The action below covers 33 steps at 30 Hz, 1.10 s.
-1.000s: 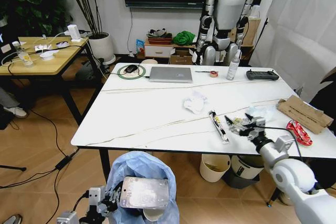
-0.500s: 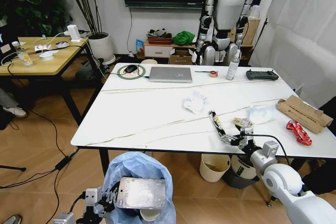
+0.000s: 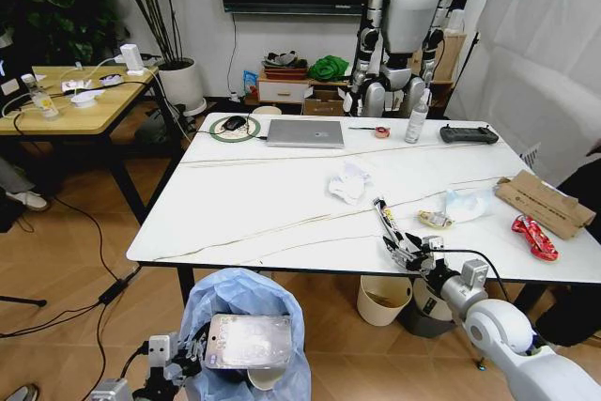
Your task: Pick up the trash bin and place the trash from the table into it.
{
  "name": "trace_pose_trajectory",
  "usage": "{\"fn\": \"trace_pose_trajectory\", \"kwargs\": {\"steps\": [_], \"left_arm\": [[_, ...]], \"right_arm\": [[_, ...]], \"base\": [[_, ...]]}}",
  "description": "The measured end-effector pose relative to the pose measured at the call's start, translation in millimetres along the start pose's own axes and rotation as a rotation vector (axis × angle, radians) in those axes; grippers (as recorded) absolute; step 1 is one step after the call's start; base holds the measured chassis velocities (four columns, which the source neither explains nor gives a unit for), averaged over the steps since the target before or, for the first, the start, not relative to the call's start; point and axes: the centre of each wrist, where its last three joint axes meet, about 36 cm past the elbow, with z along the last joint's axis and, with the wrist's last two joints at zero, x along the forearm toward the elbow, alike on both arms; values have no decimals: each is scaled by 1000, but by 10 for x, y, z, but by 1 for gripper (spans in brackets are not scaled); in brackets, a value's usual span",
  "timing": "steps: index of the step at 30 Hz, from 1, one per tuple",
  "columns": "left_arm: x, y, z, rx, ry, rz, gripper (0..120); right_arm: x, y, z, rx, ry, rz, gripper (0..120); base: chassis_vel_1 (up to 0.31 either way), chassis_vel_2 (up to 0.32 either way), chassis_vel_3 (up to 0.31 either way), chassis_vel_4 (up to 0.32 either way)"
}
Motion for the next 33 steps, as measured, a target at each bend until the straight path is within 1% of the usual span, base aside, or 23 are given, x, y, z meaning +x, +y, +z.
{"fn": "trace_pose_trajectory", "kwargs": {"steps": [5, 7, 11, 13, 17, 20, 21, 23, 25, 27, 28, 30, 32, 33], "left_arm": [[-6, 0, -14, -1, -3, 2, 0], [-7, 0, -15, -1, -3, 2, 0], [-16, -3, -17, 0, -3, 5, 0], [-23, -2, -17, 1, -3, 6, 0], [-31, -6, -13, 4, -1, 9, 0], [-41, -15, -10, 7, 2, 15, 0], [-41, -15, -10, 7, 2, 15, 0], [-47, -16, -13, 8, 2, 18, 0], [-55, -14, -21, 10, 1, 21, 0], [-58, -12, -26, 12, 1, 23, 0], [-58, -12, -26, 12, 1, 23, 0], [-64, -9, -35, 11, 0, 25, 0], [-68, -8, -40, 10, 0, 25, 0], [-72, -10, -42, 10, 0, 26, 0]], "right_arm": [[10, 0, -9, 3, -4, -3, 27], [12, -1, -10, 3, -4, -4, 25], [34, -16, -18, 7, -7, -5, 7], [48, -18, -19, 8, -8, -10, 0], [117, 4, -93, 9, -28, -40, 0], [248, 20, -310, 14, -61, -121, 0], [248, 20, -310, 14, -61, -121, 0], [341, 77, -466, 28, -83, -194, 0], [453, 224, -674, 58, -112, -307, 0], [513, 356, -777, 73, -131, -391, 0], [513, 356, -777, 73, -131, -391, 0], [580, 600, -839, 64, -144, -538, 0], [598, 728, -809, 54, -147, -607, 0], [610, 859, -741, 41, -150, -678, 0]], "base": [[0, 0, 0, 0], [0, 0, 0, 0], [0, 0, 0, 0], [0, 0, 0, 0], [0, 0, 0, 0], [0, 0, 0, 0], [0, 0, 0, 0], [0, 0, 0, 0], [0, 0, 0, 0], [0, 0, 0, 0], [0, 0, 0, 0], [0, 0, 0, 0], [0, 0, 0, 0], [0, 0, 0, 0]]}}
